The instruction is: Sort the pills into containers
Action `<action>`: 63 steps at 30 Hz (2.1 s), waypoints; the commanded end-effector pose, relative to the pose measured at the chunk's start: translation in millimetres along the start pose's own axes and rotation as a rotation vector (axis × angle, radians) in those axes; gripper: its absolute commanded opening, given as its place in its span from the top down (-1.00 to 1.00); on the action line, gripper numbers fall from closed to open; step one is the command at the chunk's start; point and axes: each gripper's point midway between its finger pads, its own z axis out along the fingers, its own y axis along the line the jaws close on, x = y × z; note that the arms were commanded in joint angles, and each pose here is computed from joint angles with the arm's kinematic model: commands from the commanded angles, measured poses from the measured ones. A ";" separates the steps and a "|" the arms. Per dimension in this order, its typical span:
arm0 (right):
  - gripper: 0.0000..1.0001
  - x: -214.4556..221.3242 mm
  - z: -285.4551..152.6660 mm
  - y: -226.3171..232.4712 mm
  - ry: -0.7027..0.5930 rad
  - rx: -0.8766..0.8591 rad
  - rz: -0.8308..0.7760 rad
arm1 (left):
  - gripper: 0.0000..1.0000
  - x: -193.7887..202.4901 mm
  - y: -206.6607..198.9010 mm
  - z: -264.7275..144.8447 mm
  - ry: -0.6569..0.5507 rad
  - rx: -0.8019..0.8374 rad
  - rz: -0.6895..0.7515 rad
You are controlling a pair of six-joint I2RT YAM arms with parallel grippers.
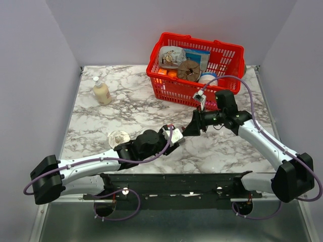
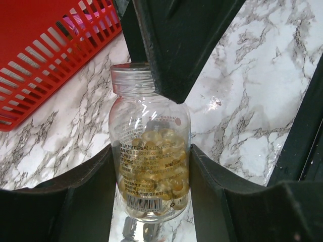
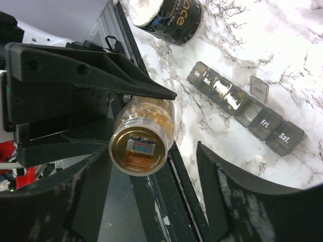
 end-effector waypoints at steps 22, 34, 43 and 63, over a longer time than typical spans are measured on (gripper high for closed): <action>0.83 -1.9 -2.5 39.1 0.041 -0.178 -0.258 | 1.00 -5.8 -17.8 -10.2 -0.030 0.208 0.014; 0.78 39.4 -4.1 71.4 0.124 -0.397 -1.015 | 1.00 -12.2 -37.6 -66.3 -0.035 0.659 -0.135; -0.01 23.4 -4.0 75.5 0.155 -0.342 -0.826 | 1.00 -13.9 -12.1 -53.0 -0.033 0.499 -0.094; 0.11 51.2 -57.4 -161.7 0.371 0.711 -0.554 | 1.00 40.9 27.4 -58.4 0.148 0.248 0.045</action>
